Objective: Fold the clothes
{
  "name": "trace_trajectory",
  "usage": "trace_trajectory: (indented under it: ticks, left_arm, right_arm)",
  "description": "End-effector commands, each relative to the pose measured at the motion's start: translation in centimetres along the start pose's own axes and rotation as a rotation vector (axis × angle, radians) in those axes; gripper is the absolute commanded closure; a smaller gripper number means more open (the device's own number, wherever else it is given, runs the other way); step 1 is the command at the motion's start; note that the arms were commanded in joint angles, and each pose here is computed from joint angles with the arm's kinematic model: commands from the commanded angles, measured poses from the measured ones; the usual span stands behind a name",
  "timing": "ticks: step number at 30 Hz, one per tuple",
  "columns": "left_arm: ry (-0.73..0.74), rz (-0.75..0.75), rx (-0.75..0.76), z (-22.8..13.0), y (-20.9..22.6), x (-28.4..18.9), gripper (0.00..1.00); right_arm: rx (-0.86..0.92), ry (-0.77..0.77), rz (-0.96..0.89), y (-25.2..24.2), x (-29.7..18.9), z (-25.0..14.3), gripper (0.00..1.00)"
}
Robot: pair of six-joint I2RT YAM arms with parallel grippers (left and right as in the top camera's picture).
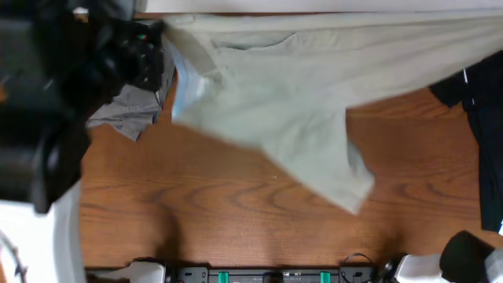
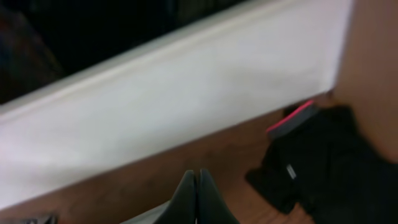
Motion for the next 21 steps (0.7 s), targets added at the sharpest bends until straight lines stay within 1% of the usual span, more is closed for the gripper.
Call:
trace_trajectory:
  ticks: [1,6,10,13,15,18,21]
  left_arm:
    - [-0.219,-0.033,0.071,2.4,-2.3,-8.1,0.94]
    - [-0.285,-0.022,0.1,1.6,-3.7,-13.1,0.94]
    - [-0.276,-0.024,0.098,0.5,-4.3,-15.0,0.94]
    - [-0.256,-0.024,0.103,0.0,-4.4,-15.2,0.94]
    - [-0.235,0.016,0.102,-0.2,-4.0,-14.9,0.94]
    - [-0.189,0.098,0.084,-0.4,-2.9,-13.9,0.94]
    - [-0.155,0.102,0.084,0.0,-2.3,-12.0,0.94]
  right_arm:
    - [-0.019,-0.163,-0.023,1.5,-6.3,1.4,0.99]
    - [-0.032,-0.249,-0.066,2.5,-11.4,0.9,0.99]
    - [-0.045,-0.296,-0.09,3.3,-14.2,0.1,0.99]
    - [-0.051,-0.315,-0.098,3.7,-15.1,-0.2,0.99]
    - [-0.05,-0.312,-0.097,3.7,-15.2,-0.3,0.99]
    - [-0.035,-0.278,-0.093,3.2,-14.2,-0.2,0.99]
    - [-0.026,-0.247,-0.072,2.7,-12.8,0.2,0.99]
Point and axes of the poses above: each gripper's point midway between its finger pads, its own x axis out along the fingers, its own y axis along the line the jaws close on, z = x × y, the point moved 8 cm from there along -x, back along the fingers, and after that the axes turned 6 degrees about x, right-handed, at the moved point
